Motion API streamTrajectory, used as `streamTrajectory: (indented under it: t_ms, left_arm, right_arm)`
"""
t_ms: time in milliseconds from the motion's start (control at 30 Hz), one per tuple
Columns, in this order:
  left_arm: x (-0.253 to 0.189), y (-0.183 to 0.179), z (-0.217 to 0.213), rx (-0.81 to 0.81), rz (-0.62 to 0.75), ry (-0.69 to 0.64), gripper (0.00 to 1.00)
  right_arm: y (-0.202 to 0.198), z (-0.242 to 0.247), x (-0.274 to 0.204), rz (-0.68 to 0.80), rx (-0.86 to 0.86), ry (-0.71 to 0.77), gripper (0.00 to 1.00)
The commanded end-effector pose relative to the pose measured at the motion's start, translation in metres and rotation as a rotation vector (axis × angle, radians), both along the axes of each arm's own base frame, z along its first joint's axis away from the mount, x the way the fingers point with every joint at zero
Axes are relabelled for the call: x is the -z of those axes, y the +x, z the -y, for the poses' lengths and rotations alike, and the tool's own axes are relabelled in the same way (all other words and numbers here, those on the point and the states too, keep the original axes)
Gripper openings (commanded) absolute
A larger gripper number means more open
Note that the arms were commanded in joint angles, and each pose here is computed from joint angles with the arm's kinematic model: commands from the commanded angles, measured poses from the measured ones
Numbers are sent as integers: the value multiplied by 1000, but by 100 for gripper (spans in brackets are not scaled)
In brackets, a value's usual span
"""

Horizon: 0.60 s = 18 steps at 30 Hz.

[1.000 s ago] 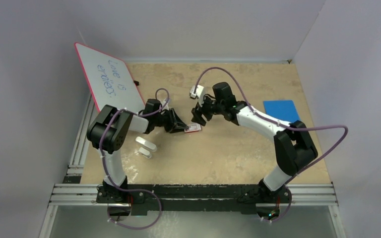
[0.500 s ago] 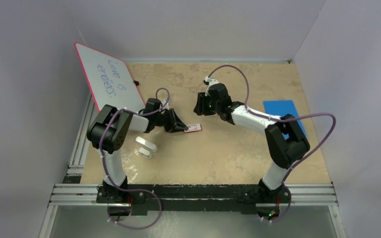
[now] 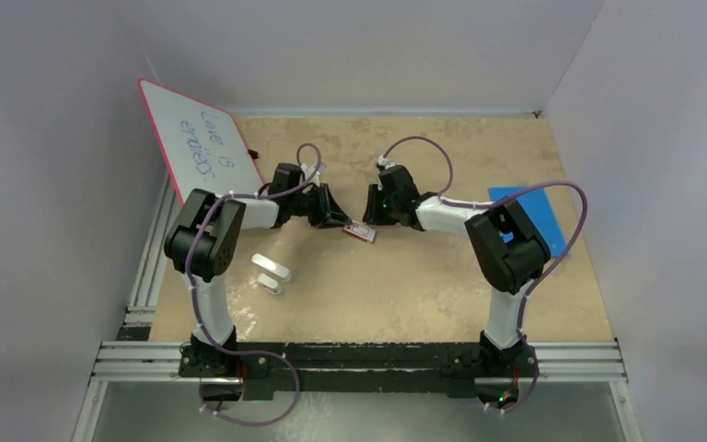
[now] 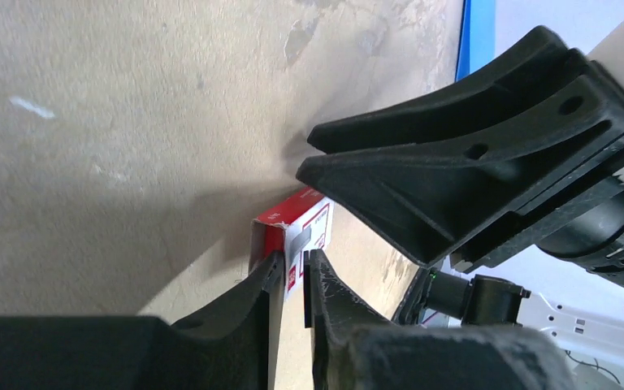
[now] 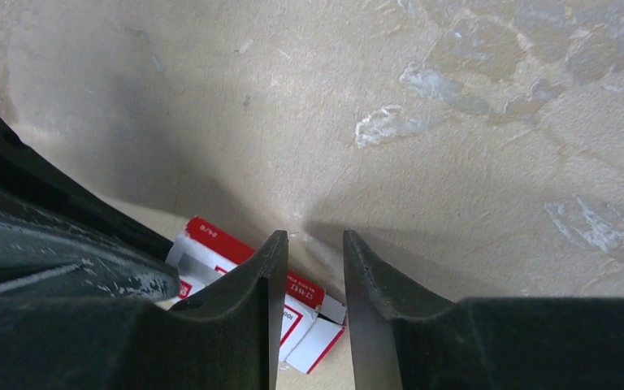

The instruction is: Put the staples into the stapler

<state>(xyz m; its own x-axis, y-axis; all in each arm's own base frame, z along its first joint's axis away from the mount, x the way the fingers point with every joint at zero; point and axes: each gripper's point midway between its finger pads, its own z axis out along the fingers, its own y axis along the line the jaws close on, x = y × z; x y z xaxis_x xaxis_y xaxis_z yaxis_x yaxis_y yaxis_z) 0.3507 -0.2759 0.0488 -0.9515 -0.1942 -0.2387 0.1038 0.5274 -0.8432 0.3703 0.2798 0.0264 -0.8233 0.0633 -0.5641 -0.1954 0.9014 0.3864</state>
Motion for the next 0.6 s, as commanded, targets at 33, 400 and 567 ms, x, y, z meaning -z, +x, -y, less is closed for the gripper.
streamTrajectory:
  t_ms: [33, 400, 567]
  left_arm:
    - [-5, 8, -4, 65, 33, -9, 19]
    - [-1, 11, -10, 95, 24, -19, 36]
    - [1, 17, -11, 99, 56, 7, 38]
  right_arm:
    - [-12, 7, -9, -17, 29, 8, 33]
    - [-11, 22, -72, 233, -19, 23, 61]
    - [-15, 23, -101, 434, -300, -99, 65]
